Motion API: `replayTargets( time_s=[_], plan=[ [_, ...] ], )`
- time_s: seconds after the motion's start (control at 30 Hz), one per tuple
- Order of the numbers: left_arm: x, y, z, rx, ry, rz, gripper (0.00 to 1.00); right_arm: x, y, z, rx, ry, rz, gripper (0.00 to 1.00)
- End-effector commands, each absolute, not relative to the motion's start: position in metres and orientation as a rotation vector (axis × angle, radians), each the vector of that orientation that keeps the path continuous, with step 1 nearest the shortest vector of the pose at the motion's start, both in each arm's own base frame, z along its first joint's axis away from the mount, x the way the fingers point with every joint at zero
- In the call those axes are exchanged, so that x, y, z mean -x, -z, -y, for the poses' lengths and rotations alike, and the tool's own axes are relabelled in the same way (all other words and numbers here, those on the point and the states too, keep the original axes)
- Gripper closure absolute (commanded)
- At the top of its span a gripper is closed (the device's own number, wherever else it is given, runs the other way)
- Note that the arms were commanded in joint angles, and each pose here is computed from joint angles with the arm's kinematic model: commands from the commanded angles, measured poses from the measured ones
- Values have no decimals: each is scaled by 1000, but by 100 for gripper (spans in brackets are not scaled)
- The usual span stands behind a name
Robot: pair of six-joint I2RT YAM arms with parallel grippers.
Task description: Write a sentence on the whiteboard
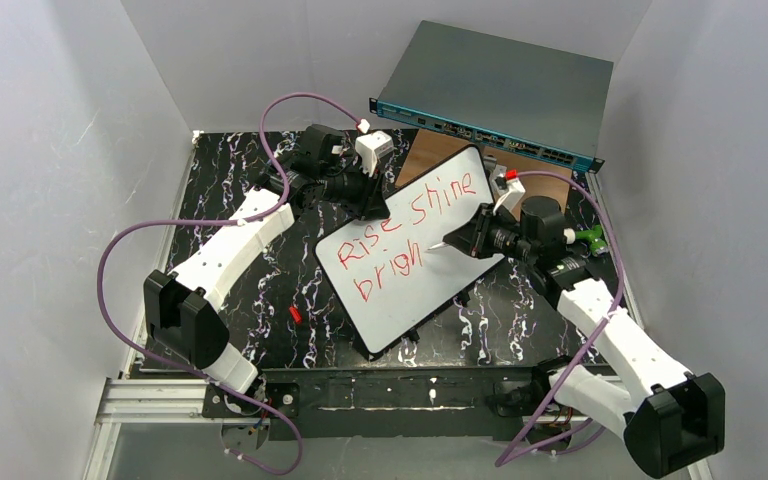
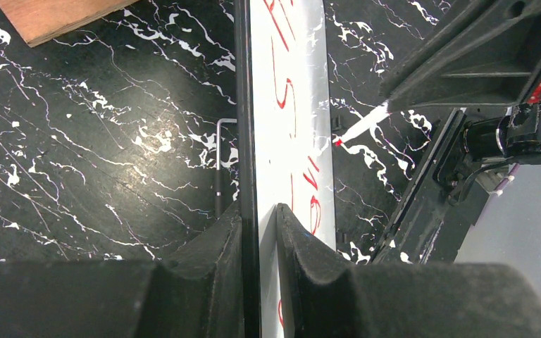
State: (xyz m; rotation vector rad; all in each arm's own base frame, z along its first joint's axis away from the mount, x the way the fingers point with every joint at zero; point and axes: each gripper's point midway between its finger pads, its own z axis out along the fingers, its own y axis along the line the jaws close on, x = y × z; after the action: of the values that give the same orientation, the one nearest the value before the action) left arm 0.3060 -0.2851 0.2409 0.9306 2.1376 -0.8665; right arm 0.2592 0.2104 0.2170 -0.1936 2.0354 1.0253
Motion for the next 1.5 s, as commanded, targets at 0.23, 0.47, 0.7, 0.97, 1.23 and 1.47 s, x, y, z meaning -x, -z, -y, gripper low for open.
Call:
replayTargets(
  time_s=[0.23,0.47,0.7,0.97,1.23,1.47],
  plan=[
    [-299,-251,289,-982,877,-2092,100,-283,-248,-222,224,-1052,-1935,99],
    [-299,-248,290,-978,884,-2096,100,-289,-247,-227,205,-1085,-1946,99],
    [-298,-249,289,-978,885,-2094,100,-296,-239,-228,168,-1076,-1973,99],
    [-298,-248,290,-978,887,-2097,100,-296,-234,-225,150,-1057,-1981,99],
    [-297,-247,289,-981,884,-2104,100,-302,-231,-216,126,-981,-2002,99],
    [-300,-249,291,-980,887,-2101,100,-310,-228,-200,81,-893,-2021,99]
  ],
)
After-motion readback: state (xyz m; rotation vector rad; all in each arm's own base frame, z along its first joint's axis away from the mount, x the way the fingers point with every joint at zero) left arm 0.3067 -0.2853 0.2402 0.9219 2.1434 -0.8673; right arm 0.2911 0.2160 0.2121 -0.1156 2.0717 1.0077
